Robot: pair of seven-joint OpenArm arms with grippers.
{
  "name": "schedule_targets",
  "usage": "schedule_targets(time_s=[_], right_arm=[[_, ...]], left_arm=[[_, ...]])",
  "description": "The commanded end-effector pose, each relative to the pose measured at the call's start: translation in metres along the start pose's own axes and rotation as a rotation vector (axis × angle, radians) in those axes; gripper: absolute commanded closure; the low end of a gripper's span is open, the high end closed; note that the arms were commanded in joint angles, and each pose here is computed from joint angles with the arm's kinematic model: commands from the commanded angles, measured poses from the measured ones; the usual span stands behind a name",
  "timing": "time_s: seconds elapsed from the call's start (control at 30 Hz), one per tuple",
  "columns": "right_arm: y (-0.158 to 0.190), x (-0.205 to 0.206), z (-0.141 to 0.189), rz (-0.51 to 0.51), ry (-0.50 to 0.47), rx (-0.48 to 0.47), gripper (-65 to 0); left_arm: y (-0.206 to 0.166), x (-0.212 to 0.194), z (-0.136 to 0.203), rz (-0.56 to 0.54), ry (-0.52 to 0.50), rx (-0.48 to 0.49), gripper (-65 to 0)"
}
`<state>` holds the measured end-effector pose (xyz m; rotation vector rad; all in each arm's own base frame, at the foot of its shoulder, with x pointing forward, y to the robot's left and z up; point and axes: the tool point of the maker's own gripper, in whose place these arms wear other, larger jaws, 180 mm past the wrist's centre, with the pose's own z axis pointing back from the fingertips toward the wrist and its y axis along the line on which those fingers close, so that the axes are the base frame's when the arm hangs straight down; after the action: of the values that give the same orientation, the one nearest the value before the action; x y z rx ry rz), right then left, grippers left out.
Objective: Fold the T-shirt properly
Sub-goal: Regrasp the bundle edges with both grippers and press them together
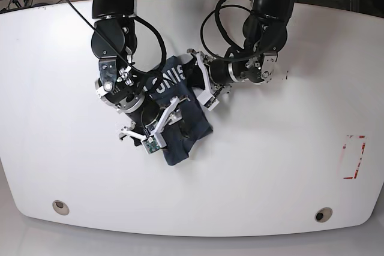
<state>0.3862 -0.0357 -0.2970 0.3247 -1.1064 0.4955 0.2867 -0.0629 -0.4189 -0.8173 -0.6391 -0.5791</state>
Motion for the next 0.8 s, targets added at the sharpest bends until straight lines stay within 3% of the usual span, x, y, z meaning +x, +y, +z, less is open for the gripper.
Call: schedule_targets(time_s=[0.0,0.2,0.4,0.77], right_arm=[[-0.008,0.005,-0.012,-0.021,-0.025,0.005,-23.8],[-0.008,-0.022,-0.034,-0.059,0.010,0.065,-14.3],[-0.039,-0.042,-0.039,-0.074,0.047,0.037,-14.4],[-0.072,-0.039,-0.033,-0.035,0.062,-0.009,-14.4]], left_arm=[[0.006,-0.017,0.001,-0.023,0.098,0.036,-16.5],[0.007,-0.019,0.001,-0.024,0.103,0.039,-16.5],[0.007,-0.020,0.001,-0.025,0.106,0.039,-16.5],[0.012,-0.035,-0.004,0.019,0.146,0.030,-16.7]])
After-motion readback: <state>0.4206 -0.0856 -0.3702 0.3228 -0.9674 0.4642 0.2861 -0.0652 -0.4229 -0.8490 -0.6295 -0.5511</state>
